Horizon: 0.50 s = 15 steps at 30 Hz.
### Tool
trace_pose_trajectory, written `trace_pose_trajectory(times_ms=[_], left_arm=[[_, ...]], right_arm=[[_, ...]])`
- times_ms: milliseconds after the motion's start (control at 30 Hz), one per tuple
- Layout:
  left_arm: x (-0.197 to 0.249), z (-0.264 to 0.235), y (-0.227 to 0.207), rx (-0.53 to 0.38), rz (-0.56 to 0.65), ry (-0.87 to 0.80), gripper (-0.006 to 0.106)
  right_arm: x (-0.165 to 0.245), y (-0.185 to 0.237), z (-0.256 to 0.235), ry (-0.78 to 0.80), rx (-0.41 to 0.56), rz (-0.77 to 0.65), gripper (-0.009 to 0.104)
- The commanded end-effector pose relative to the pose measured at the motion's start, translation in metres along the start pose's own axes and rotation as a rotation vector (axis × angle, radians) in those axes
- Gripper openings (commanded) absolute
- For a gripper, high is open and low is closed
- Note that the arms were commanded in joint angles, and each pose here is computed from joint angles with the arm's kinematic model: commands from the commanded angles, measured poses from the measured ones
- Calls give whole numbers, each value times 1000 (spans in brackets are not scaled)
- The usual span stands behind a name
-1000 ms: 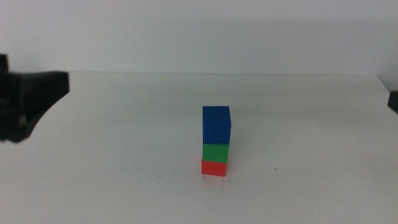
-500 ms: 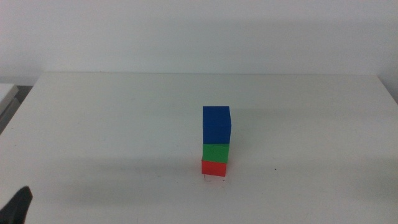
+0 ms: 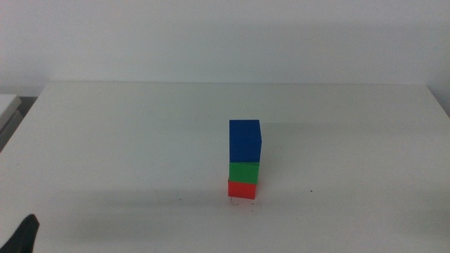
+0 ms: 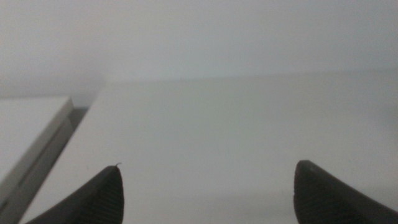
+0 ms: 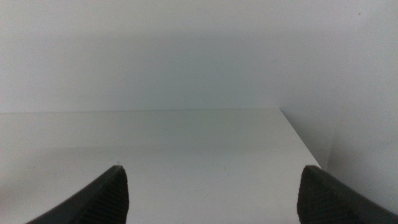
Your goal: Stack red cubes first, then green, then blue cubes in a specific spot.
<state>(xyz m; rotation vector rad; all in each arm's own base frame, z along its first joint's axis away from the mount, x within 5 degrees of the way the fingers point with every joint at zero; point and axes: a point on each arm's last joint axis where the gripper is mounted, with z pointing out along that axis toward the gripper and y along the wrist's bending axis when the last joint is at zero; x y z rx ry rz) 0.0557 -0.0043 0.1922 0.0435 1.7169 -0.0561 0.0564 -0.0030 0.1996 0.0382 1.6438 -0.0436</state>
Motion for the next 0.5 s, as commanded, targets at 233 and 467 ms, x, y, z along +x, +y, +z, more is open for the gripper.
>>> trace_pose_trajectory(times_ms=[233, 467], left_arm=[[-7, -1, 1, -7, 0, -84, 94], [-8, -1, 1, -7, 0, -88, 94]], right_arm=[[0, -1, 0, -7, 9, -14, 90], [0, -1, 0, -7, 9, -14, 90]])
